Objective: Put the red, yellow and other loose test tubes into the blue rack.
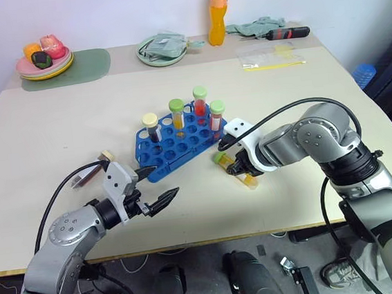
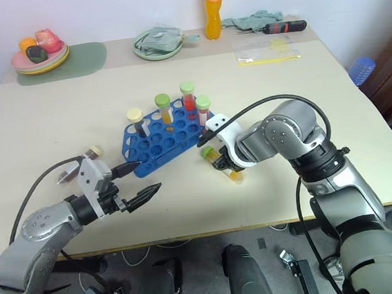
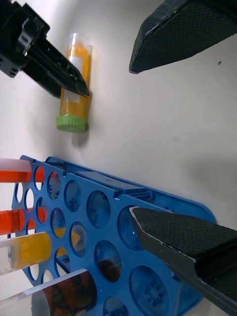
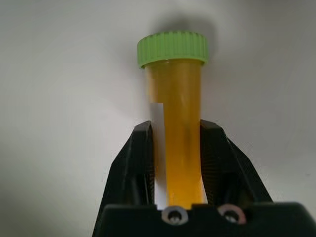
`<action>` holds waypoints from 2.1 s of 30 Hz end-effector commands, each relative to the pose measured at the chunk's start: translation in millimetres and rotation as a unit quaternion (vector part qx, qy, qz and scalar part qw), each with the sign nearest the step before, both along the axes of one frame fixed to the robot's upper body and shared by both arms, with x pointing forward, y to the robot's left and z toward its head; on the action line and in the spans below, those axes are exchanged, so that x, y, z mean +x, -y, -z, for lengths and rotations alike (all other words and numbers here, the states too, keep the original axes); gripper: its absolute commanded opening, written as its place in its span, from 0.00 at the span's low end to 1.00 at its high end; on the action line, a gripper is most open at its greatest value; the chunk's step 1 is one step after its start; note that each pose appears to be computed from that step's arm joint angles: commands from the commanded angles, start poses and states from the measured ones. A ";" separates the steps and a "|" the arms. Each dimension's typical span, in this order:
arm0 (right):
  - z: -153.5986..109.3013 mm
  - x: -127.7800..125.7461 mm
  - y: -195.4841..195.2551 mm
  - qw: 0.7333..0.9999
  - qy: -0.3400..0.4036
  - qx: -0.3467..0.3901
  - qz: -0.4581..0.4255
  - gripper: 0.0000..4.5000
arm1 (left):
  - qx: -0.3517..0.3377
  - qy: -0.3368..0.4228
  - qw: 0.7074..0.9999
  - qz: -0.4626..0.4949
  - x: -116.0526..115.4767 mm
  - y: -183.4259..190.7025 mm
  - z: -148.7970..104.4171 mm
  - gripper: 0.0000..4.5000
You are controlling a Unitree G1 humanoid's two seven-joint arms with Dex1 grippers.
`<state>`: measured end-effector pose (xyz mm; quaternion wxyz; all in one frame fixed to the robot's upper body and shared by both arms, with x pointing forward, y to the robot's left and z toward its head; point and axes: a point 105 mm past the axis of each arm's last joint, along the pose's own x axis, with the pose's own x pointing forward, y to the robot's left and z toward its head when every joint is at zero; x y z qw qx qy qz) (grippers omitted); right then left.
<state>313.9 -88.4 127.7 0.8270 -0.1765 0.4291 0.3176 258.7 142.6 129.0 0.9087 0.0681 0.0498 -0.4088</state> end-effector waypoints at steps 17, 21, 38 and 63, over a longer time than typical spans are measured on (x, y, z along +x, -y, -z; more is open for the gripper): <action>-86.8 33.1 -88.9 0.802 0.424 0.416 -0.060 0.19 | -0.015 0.028 0.998 -0.054 8.1 -26.7 -14.9 1.00; -71.7 48.4 -88.2 0.802 0.439 0.404 -0.018 0.19 | -0.017 0.030 0.998 -0.057 5.4 -27.1 -16.8 1.00; -33.3 60.4 -80.5 0.813 0.461 0.355 0.001 0.19 | -0.020 0.034 0.998 -0.055 5.0 -23.2 -18.6 1.00; -62.4 33.4 -77.3 0.748 0.542 0.374 -0.079 0.92 | 0.003 -0.010 0.985 -0.170 22.5 -64.1 -37.5 1.00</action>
